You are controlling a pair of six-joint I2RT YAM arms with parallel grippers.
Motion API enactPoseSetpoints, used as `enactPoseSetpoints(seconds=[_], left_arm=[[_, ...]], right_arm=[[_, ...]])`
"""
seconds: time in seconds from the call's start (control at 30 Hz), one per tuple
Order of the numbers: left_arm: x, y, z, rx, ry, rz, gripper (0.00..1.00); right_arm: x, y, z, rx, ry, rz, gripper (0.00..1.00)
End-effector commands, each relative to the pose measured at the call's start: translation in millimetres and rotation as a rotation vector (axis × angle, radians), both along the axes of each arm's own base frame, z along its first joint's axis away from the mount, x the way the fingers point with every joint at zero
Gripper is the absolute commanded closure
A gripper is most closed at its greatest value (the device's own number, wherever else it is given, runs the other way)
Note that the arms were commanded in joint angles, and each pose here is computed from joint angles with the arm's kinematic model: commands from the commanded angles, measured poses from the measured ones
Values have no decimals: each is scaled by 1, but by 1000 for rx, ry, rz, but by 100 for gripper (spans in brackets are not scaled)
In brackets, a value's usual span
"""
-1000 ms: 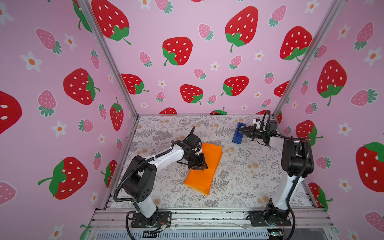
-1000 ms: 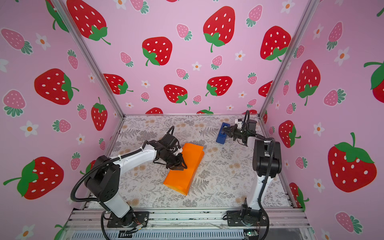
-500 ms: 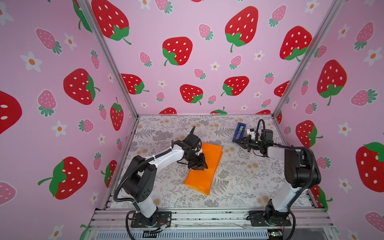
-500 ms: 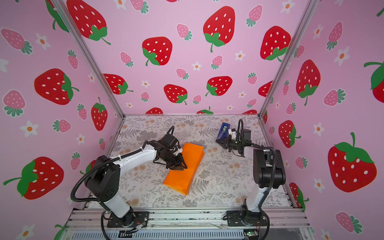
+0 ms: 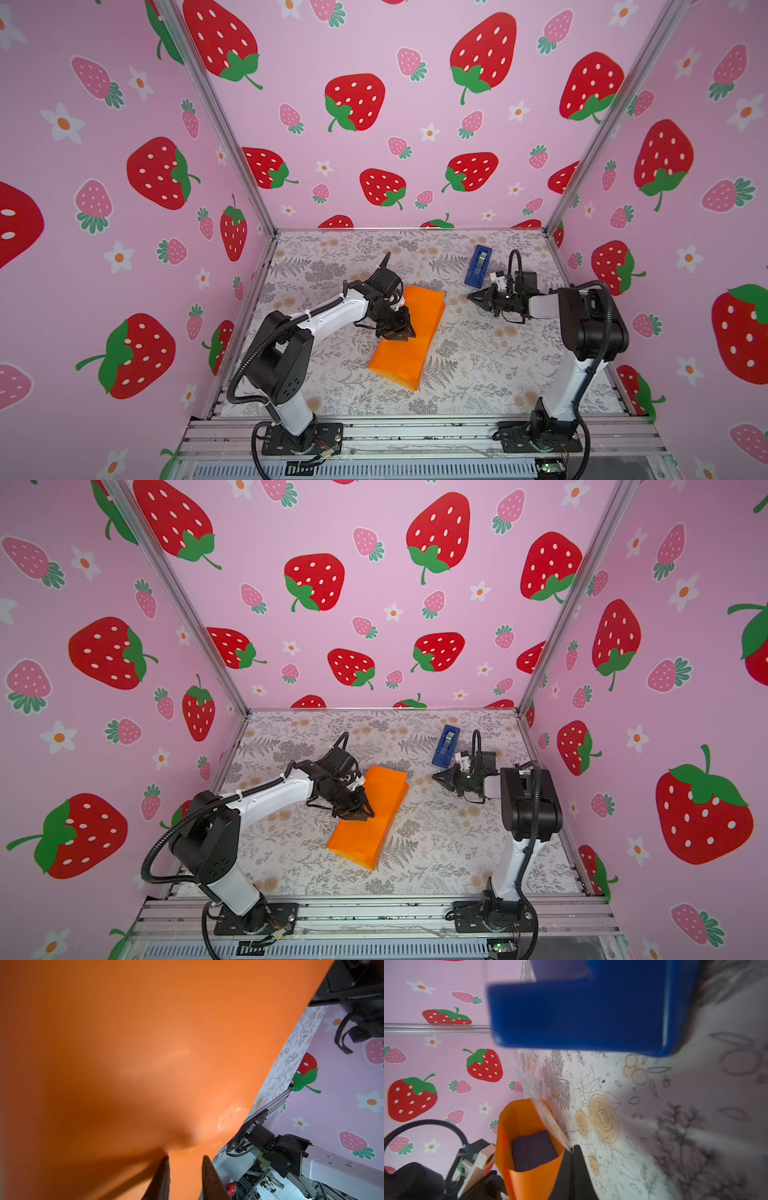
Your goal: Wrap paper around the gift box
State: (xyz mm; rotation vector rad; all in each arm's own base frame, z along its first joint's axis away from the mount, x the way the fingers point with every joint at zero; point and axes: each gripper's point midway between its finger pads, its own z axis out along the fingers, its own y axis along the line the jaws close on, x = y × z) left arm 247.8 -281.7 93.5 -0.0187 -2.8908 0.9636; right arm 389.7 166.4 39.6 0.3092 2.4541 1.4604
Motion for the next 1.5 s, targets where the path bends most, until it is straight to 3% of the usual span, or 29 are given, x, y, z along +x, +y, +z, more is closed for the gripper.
enactPoseSetpoints(seconds=[0.0,0.17,0.4,0.6,0.9,1.2,1.33,1.47], left_arm=[[-16,25,-41,167,79,9,70],[-17,25,-42,169,81,10,70],[-16,25,-40,170,78,10,70],[-17,26,-39,172,76,12,70],[-16,27,-36,178,71,6,70],[-17,28,-36,181,67,5,71],[-17,27,-35,181,65,3,71],[-15,26,-33,177,60,7,71]], right_arm=[[-38,-2,-44,-77,153,50,100],[-51,-18,-64,-141,188,36,100],[-53,-22,-58,-166,164,46,100],[-42,-19,-11,-167,15,83,100],[-54,22,87,-3,-111,176,100],[-98,107,146,41,-236,439,100],[-121,138,150,50,-260,555,100],[-148,155,127,34,-189,673,100]])
